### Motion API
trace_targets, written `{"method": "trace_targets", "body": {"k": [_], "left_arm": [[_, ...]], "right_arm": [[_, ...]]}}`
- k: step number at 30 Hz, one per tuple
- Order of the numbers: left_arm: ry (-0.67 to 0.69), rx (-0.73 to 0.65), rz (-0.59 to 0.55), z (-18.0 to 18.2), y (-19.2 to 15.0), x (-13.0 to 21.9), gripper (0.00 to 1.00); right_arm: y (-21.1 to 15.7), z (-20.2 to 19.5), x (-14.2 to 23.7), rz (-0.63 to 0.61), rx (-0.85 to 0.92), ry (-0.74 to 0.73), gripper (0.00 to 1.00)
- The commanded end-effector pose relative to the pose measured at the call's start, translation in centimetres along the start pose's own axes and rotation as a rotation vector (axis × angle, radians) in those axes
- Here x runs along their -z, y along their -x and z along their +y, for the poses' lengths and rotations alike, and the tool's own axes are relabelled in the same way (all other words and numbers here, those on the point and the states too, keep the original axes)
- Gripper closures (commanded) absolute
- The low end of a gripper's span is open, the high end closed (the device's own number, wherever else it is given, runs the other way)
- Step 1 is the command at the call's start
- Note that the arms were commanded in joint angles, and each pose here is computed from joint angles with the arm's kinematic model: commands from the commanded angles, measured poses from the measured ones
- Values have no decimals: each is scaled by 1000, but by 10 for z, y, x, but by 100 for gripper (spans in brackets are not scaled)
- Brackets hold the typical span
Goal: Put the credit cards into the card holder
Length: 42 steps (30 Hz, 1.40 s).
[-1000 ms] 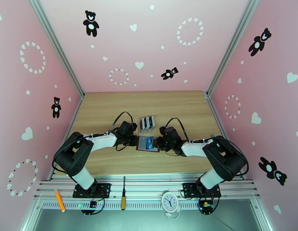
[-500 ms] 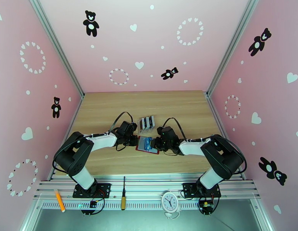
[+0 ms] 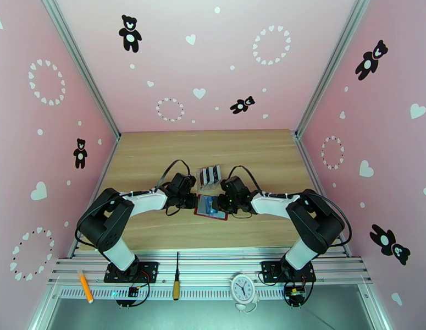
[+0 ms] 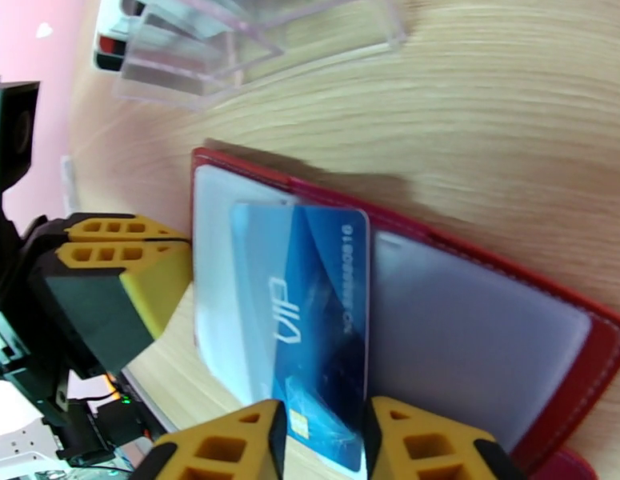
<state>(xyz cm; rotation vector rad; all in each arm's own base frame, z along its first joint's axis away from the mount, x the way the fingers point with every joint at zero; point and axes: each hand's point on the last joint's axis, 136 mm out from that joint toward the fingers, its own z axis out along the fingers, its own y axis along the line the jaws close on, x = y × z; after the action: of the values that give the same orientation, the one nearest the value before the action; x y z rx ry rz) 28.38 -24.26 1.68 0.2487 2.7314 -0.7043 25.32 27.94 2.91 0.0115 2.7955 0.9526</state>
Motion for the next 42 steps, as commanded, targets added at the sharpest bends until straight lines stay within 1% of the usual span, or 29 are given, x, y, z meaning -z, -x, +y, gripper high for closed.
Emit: {"method": "trace_targets", "body": {"k": [1,4,6,14,21,30,42], "left_arm": [[0,2,29,-3,-5,2,88],[-14,4,30,-5,-5,3,98],[-24,5,25,-8,-3,4,100],[-62,16,21,-15,-2,7,100],[-89,30,22,-20,-3,7,100],[-115,36,17,-25,-3,11,100],[-116,42,20,-25,-4,12,100]], "right_arm": [[-1,-11,11,22,41,-122,64],[4,-9,18,21,68,-161,64],[6,-9,19,23,79,-181,63],[1,-11,9,66,107,-251,63],[1,-17,8,68,122,-317,63],[-2,-10,-2,95,134,-309,62],[-3,5,-2,91,160,-305,62]]}}
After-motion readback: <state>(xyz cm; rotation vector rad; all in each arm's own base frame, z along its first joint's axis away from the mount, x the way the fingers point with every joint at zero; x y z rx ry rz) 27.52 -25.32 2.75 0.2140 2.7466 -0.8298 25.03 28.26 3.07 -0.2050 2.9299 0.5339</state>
